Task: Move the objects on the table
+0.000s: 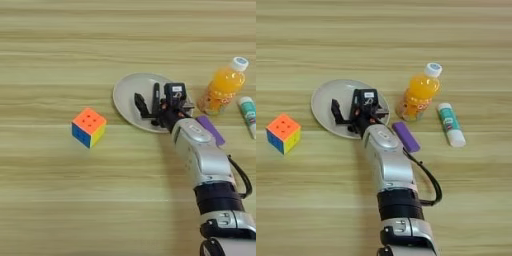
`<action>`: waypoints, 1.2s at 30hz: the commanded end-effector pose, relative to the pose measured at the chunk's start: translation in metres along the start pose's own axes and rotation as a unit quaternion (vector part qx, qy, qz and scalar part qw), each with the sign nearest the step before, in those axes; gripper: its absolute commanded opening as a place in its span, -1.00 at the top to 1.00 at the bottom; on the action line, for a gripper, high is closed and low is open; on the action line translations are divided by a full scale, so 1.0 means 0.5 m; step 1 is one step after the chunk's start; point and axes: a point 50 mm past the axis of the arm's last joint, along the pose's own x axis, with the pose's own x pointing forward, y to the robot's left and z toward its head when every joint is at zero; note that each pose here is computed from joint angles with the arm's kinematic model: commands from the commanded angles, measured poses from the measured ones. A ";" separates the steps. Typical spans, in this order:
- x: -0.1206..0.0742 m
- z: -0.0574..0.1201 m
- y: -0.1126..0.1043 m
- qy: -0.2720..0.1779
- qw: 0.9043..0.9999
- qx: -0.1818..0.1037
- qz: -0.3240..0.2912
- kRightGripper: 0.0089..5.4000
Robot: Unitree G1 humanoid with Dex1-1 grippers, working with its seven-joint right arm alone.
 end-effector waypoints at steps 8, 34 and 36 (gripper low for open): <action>0.025 0.045 -0.034 -0.009 0.999 -0.010 -0.042 -0.99; 0.027 0.036 -0.010 0.014 0.998 0.062 0.031 -0.26; 0.026 0.036 -0.009 0.016 0.997 0.069 0.034 -0.16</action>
